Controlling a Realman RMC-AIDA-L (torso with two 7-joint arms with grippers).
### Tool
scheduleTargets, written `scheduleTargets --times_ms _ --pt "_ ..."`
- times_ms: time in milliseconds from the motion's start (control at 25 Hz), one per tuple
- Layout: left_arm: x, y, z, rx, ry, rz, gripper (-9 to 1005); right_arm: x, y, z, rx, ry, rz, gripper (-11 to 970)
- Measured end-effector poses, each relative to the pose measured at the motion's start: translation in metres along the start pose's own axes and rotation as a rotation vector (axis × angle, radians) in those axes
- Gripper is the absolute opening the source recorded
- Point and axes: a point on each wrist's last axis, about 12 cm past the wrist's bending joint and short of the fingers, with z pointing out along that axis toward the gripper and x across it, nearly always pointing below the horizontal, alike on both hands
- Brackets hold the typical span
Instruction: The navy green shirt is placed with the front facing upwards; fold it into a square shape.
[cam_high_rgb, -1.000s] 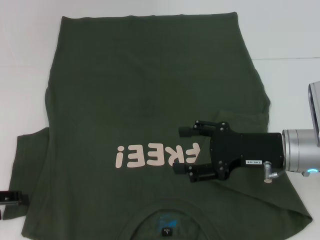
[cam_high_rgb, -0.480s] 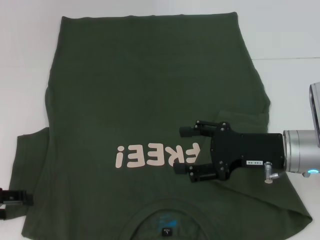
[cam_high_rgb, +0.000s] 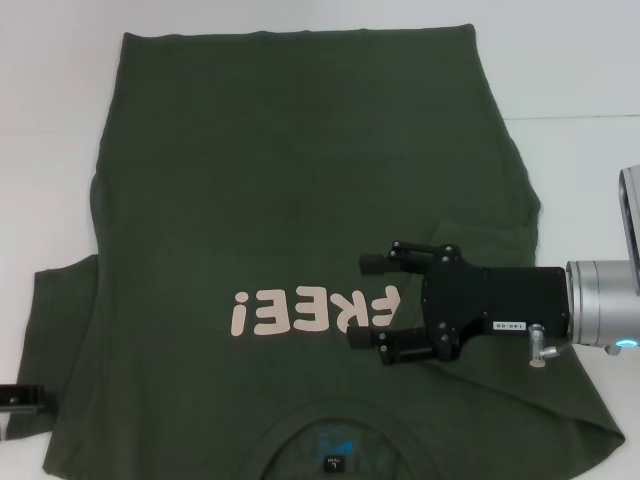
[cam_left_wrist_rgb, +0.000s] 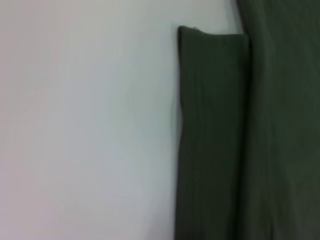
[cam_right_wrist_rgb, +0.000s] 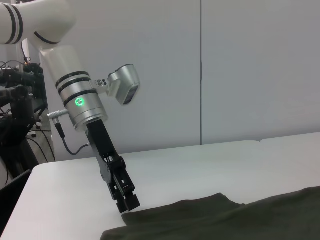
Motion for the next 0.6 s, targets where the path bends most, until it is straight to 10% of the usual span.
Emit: scheduleTargets --times_ms 600 --pt "-0.0003 -0.0012 0.0025 -0.004 0.007 0.005 846 0.0002 0.0007 0.0007 -0.002 -0.002 0.005 900"
